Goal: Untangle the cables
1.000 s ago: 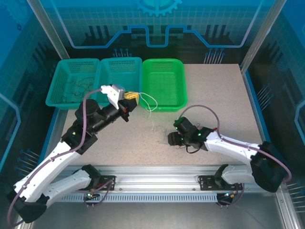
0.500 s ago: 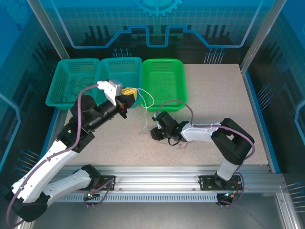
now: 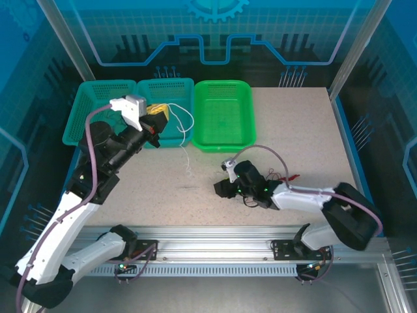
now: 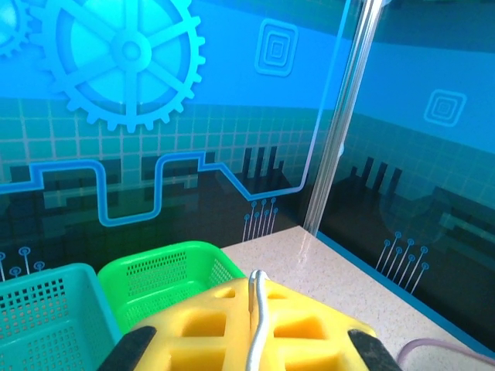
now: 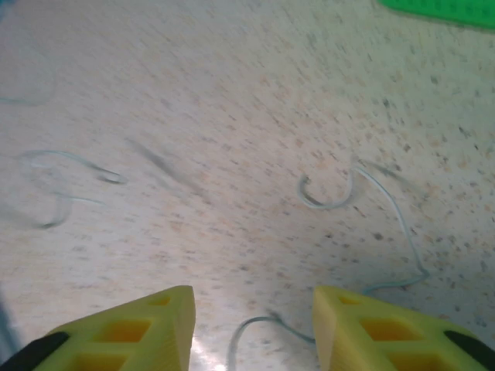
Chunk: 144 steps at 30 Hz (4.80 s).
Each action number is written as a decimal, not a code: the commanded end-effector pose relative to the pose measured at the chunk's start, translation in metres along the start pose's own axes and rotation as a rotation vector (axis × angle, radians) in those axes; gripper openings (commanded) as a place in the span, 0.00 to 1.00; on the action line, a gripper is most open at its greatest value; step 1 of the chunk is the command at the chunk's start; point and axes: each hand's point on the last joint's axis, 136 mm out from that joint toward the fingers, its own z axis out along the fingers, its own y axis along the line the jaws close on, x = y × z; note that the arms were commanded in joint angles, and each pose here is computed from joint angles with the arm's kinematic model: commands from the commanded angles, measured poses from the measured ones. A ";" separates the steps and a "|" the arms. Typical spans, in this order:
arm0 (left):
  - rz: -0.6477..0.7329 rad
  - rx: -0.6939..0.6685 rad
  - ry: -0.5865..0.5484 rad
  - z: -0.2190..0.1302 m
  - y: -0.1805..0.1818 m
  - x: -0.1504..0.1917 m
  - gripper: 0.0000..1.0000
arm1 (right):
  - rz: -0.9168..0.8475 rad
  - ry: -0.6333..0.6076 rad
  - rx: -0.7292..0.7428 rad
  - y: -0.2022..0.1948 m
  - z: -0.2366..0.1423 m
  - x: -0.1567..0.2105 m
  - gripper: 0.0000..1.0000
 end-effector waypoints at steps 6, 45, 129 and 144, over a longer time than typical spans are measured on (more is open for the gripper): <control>-0.014 0.062 -0.021 -0.003 -0.011 -0.014 0.00 | -0.402 -0.202 -0.230 0.069 -0.026 -0.039 0.65; -0.109 -0.353 -0.255 -0.040 0.151 -0.130 0.00 | -0.113 -0.301 -0.021 0.012 0.060 -0.037 0.00; 0.275 0.985 0.147 0.005 -0.154 0.144 0.04 | -0.484 -0.144 -0.282 0.104 -0.137 -0.085 0.00; 0.326 0.354 0.116 0.064 -0.050 0.113 0.00 | -0.382 -0.283 -0.080 0.068 -0.161 -0.096 0.83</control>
